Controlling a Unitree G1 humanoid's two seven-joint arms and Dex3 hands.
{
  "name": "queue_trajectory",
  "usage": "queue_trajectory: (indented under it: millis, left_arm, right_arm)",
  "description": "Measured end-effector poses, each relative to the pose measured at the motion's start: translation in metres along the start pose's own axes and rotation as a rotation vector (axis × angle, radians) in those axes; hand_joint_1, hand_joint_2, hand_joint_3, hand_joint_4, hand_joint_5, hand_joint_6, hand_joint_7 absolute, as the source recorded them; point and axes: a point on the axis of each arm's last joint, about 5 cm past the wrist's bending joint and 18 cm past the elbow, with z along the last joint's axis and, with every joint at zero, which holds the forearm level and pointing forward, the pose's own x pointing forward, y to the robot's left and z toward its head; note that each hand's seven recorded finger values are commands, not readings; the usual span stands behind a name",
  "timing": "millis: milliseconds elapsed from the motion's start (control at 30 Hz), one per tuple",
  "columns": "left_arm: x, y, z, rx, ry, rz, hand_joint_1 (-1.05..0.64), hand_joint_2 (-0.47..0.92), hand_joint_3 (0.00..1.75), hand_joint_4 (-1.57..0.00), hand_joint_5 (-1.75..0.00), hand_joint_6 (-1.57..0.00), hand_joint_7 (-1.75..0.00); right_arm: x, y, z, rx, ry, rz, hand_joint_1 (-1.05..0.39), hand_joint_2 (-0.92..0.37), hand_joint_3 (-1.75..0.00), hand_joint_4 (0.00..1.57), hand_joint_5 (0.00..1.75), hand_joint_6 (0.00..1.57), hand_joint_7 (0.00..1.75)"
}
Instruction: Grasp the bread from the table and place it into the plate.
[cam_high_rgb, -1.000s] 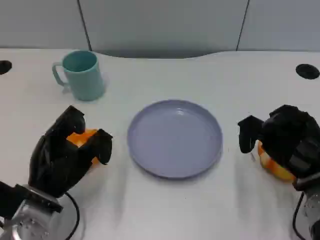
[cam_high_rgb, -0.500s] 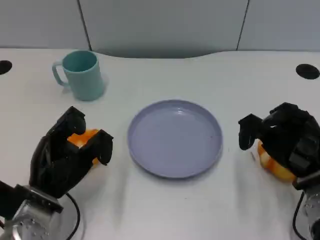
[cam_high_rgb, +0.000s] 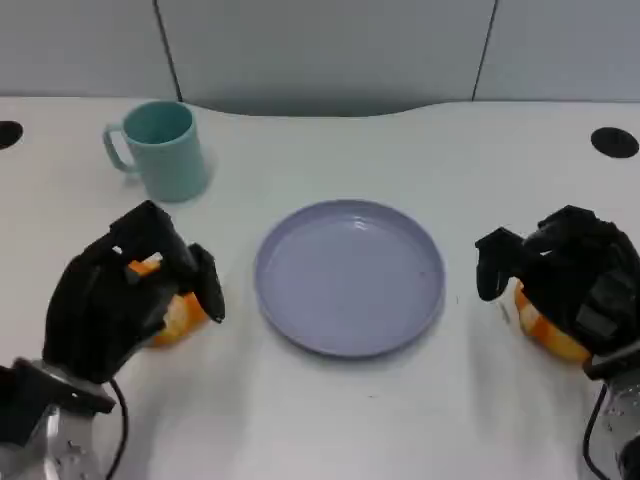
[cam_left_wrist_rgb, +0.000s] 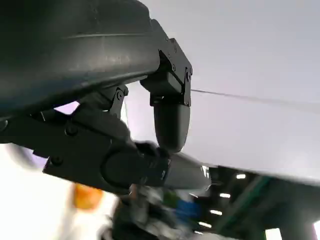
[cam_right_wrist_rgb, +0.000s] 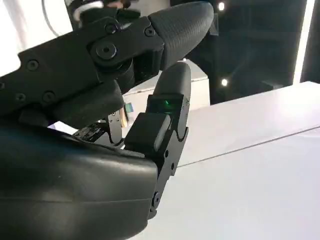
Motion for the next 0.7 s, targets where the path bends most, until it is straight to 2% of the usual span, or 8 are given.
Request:
queue_trajectory:
  millis: [33, 100, 133, 300, 367, 433, 500, 700]
  left_arm:
    - [0.001, -0.002, 0.005, 0.08, -0.033, -0.009, -0.72, 0.87, 0.01, -0.58, -1.38, -0.65, -1.11]
    - [0.002, -0.004, 0.011, 0.195, -0.087, -0.015, -0.73, 0.89, 0.0, -0.43, -1.07, -0.59, -0.7]
    - [0.002, -0.005, 0.015, 0.274, -0.107, -0.016, -0.73, 0.89, 0.0, -0.41, -1.02, -0.6, -0.61]
    - [-0.001, -0.002, 0.031, 0.531, -0.153, -0.001, -0.77, 0.9, 0.0, -0.24, -0.93, -0.52, -0.42]
    - [-0.001, 0.0, 0.033, 0.567, -0.155, 0.018, -0.82, 0.91, 0.05, -0.1, -0.87, -0.41, -0.33]
    - [0.002, 0.002, 0.03, 0.626, -0.115, 0.036, -0.86, 0.92, 0.09, -0.02, -0.72, -0.31, -0.25]
    - [0.006, 0.011, 0.026, 0.703, -0.024, 0.057, -0.97, 0.92, 0.17, 0.0, -0.43, -0.2, -0.16]
    - [0.024, 0.025, 0.013, 0.839, 0.189, 0.061, -1.04, 0.92, 0.2, -0.01, -0.21, -0.15, -0.1]
  right_arm:
    - [0.0, 0.0001, 0.0, -0.002, 0.004, -0.003, -0.56, -0.88, 0.0, 0.69, 1.43, 1.07, 0.39]
    - [0.001, 0.0001, 0.0, -0.004, 0.006, -0.007, -0.56, -0.89, 0.0, 0.69, 1.44, 1.05, 0.39]
    - [0.001, 0.0002, 0.0, -0.007, 0.006, -0.009, -0.56, -0.89, 0.0, 0.69, 1.44, 1.05, 0.39]
    - [0.0, -0.0002, 0.001, -0.012, 0.0, -0.019, -0.54, -0.89, 0.0, 0.68, 1.44, 1.04, 0.39]
    - [0.0, -0.0003, 0.001, -0.011, -0.001, -0.02, -0.56, -0.89, 0.0, 0.69, 1.45, 1.05, 0.39]
    - [0.0, -0.0005, 0.001, -0.011, -0.003, -0.022, -0.58, -0.89, 0.0, 0.7, 1.45, 1.05, 0.4]
    - [0.001, -0.0006, 0.002, -0.013, -0.004, -0.02, -0.57, -0.89, 0.0, 0.69, 1.44, 1.05, 0.4]
    - [-0.001, -0.0021, 0.004, -0.02, 0.0, -0.016, -0.56, -0.89, 0.0, 0.69, 1.42, 1.05, 0.39]
